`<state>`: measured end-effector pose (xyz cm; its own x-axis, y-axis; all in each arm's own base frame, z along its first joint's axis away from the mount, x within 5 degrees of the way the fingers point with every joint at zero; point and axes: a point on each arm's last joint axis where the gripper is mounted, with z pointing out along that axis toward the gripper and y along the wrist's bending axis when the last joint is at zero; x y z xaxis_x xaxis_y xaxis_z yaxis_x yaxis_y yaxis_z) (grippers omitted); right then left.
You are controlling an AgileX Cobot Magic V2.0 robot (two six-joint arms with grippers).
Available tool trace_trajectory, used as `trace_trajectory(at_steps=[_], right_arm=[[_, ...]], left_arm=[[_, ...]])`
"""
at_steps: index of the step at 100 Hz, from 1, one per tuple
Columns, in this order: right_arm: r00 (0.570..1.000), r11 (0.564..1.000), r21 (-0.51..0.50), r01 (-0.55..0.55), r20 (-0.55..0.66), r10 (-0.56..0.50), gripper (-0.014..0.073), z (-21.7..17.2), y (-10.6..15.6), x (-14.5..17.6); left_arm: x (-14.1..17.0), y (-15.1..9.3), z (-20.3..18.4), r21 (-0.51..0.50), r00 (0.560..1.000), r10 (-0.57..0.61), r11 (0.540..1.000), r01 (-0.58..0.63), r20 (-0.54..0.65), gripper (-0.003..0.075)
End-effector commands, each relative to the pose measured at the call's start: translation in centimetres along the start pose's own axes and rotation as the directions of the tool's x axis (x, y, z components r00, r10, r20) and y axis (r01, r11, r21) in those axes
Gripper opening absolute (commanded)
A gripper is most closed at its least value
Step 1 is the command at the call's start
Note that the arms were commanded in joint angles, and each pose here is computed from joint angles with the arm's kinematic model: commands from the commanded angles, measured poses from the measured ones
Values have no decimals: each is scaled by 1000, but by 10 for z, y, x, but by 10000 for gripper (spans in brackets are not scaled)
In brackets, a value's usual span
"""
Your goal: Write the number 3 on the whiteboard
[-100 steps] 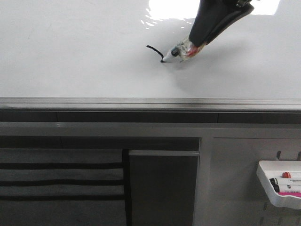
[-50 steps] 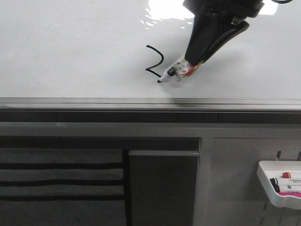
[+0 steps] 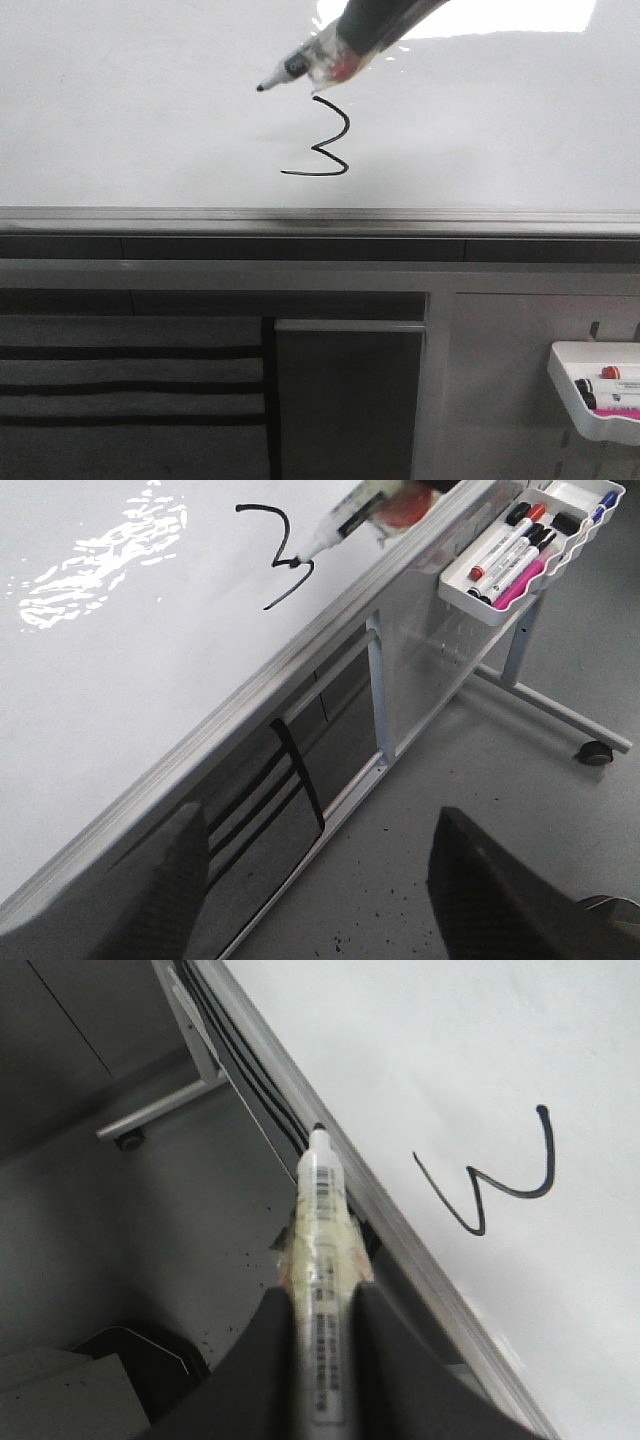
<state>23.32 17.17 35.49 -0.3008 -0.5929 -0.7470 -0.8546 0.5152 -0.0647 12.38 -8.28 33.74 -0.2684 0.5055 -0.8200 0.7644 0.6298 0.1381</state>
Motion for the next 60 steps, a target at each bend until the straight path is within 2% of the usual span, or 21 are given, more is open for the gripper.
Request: trace_trajectory(at_steps=[1, 19, 37, 44, 54, 60], right_arm=[[992, 998, 36, 49, 115, -53, 8, -28, 11, -2], [991, 995, 31, 90, 98, -92, 8, -41, 28, 26], [982, 987, 42, 157, 99, -160, 8, -46, 32, 34], [969, 973, 49, 224, 95, -228, 8, -46, 32, 34], [919, 923, 60, 381, 84, -385, 8, -46, 33, 34], [898, 901, 76, 427, 85, -432, 8, -46, 32, 33]], left_arm=[[-11, 4, -5, -34, 996, -27, 999, 30, 81, 441], [-11, 4, -5, -34, 996, -27, 999, 30, 81, 441], [-11, 4, -5, -34, 996, -27, 999, 30, 81, 441], [-11, 4, -5, -34, 996, -27, 999, 30, 81, 441], [-12, 4, -5, -42, 996, -26, 999, 30, 89, 441], [-14, 6, -6, -54, 994, -30, 998, 36, 108, 441]])
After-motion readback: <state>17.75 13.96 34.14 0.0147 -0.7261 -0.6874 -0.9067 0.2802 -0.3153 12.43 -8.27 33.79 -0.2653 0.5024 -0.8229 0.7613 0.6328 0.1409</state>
